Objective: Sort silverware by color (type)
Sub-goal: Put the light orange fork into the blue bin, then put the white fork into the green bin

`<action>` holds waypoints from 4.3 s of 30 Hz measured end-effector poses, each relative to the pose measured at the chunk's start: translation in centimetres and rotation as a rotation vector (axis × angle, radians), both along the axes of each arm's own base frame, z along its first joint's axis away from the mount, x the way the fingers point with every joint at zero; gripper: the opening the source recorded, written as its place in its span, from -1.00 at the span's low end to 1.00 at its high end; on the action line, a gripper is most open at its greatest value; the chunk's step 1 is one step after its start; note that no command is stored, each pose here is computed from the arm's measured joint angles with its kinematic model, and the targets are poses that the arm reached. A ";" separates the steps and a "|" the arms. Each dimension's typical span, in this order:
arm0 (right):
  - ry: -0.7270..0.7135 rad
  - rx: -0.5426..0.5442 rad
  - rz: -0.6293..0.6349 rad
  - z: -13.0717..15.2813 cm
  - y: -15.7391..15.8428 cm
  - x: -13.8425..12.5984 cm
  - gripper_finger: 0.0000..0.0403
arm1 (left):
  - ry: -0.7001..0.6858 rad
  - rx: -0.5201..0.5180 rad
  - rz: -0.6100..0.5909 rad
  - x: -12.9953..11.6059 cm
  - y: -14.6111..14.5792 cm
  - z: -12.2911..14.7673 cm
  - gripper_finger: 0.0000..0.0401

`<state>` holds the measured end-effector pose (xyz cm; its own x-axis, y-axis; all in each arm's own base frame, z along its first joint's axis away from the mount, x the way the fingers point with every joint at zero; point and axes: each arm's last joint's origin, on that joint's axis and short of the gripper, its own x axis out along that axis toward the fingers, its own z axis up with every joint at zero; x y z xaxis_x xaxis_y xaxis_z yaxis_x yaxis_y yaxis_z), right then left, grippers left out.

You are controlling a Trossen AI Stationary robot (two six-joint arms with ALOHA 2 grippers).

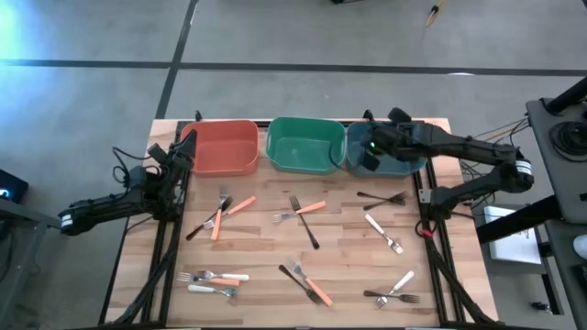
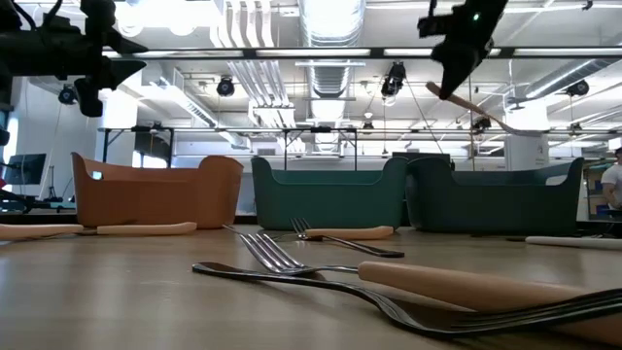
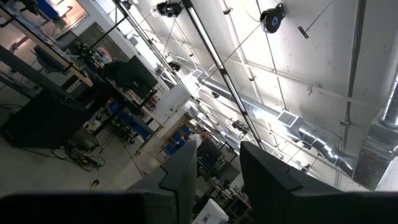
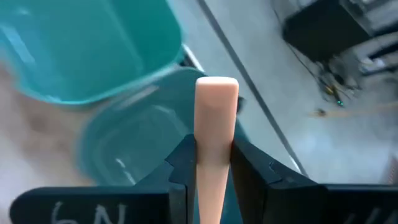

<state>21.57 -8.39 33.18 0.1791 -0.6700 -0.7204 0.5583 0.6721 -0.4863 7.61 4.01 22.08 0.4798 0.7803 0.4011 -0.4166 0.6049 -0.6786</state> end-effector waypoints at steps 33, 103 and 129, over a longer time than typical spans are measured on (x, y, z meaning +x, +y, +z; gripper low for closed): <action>-0.088 0.682 -0.302 -3.7 -1.1 -2.1 -0.18 | 0.000 0.000 0.000 0.0 0.0 0.0 -0.46; -0.116 0.777 0.083 -11.2 9.9 3.7 -0.90 | 0.000 0.000 0.000 0.0 0.0 0.0 -0.46; -0.330 -0.035 0.193 -2.7 -5.6 17.1 -0.90 | 0.000 0.000 0.000 0.0 0.0 0.0 -0.46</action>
<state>38.67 -13.96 30.49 0.5231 -0.6247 -0.5798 0.5534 0.7663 -0.3264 7.61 4.01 22.07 0.4800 0.7803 0.4008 -0.4165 0.6049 -0.6787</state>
